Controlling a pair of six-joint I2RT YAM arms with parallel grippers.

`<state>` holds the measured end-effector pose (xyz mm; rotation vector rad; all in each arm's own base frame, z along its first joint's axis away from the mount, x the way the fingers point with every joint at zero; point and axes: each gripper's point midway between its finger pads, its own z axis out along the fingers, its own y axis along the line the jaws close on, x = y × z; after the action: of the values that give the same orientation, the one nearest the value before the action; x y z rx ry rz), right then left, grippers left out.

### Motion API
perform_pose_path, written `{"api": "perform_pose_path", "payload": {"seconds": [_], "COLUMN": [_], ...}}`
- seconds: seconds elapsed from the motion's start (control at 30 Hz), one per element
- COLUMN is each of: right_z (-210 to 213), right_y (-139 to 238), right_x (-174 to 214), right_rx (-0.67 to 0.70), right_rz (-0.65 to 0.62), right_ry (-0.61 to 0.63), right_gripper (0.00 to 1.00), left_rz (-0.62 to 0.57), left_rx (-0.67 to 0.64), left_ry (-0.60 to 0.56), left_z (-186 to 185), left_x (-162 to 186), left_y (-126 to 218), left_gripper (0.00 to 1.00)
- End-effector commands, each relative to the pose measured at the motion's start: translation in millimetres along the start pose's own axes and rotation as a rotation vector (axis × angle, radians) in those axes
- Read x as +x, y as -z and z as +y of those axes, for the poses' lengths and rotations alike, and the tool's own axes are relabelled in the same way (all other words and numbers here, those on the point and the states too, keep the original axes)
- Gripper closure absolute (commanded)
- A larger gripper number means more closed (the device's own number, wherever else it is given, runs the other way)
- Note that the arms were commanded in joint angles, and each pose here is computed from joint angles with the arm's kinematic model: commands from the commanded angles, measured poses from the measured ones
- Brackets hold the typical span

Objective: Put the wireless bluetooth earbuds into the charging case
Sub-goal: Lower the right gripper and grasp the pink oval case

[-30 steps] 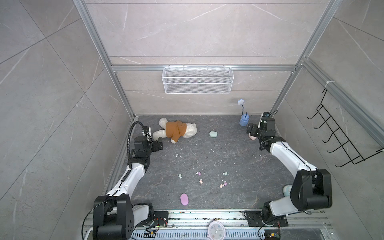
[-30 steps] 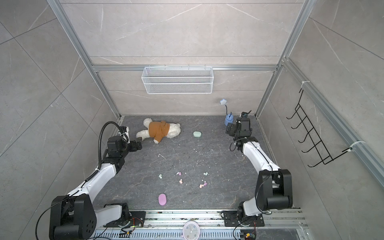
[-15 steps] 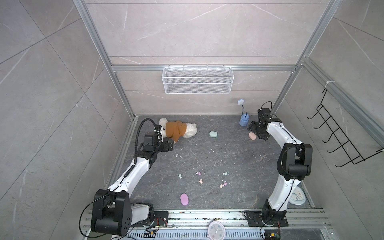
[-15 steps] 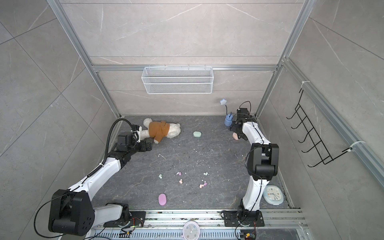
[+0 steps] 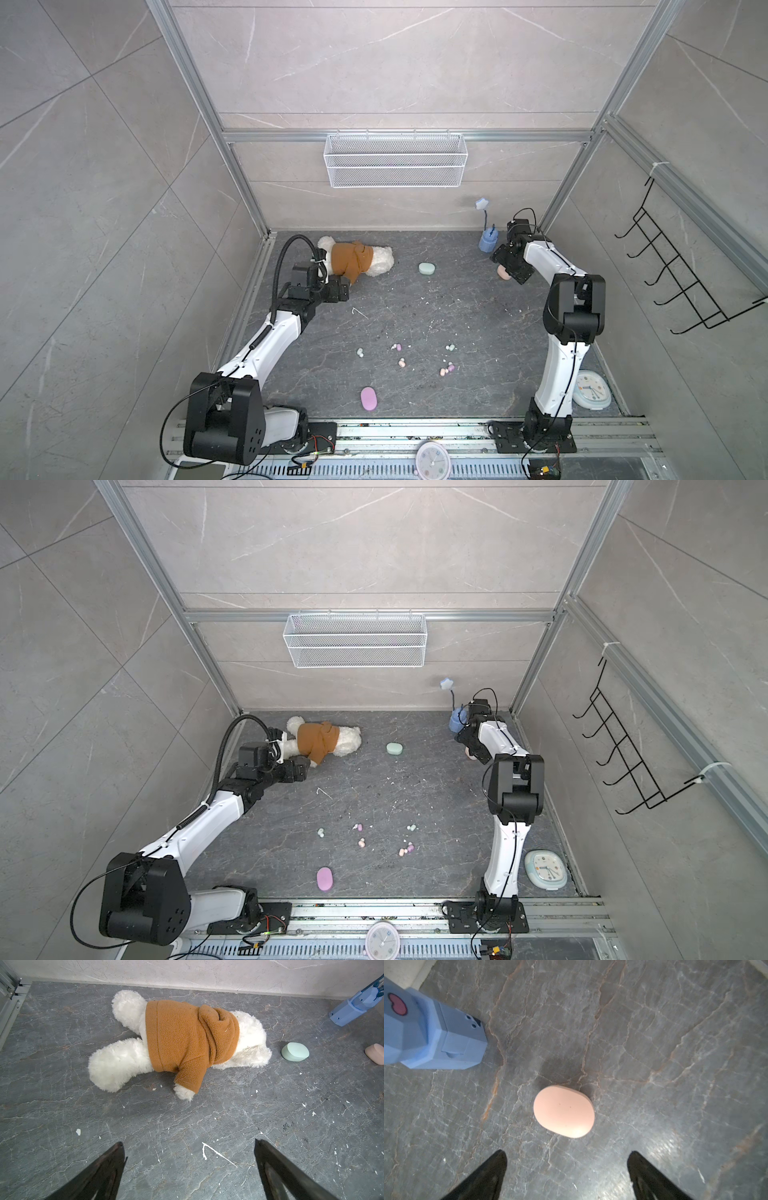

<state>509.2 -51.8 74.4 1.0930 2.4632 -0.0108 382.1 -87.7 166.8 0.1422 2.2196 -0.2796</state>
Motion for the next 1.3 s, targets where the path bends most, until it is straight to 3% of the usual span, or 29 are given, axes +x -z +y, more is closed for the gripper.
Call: {"api": "perform_pose_path", "payload": {"seconds": [0.0, 0.53, 1.27], "right_z": [0, -2, -9], "right_y": [-8, -32, -42], "right_x": [-4, 2, -1], "right_rx": [0.046, 0.155, 0.18], "right_rz": [0.006, 0.092, 0.123], "right_ry": [-0.051, -0.095, -0.169], "right_gripper": [0.06, 0.05, 0.22], "left_rz": [-0.009, 0.023, 0.042], "left_rx": [0.015, 0.022, 0.022], "left_ry": [-0.023, -0.035, -0.048], "left_z": [-5, -6, -11], "left_x": [-9, -4, -4], "left_y": [3, -4, -12], "left_gripper": [0.0, 0.0, 0.0]}}
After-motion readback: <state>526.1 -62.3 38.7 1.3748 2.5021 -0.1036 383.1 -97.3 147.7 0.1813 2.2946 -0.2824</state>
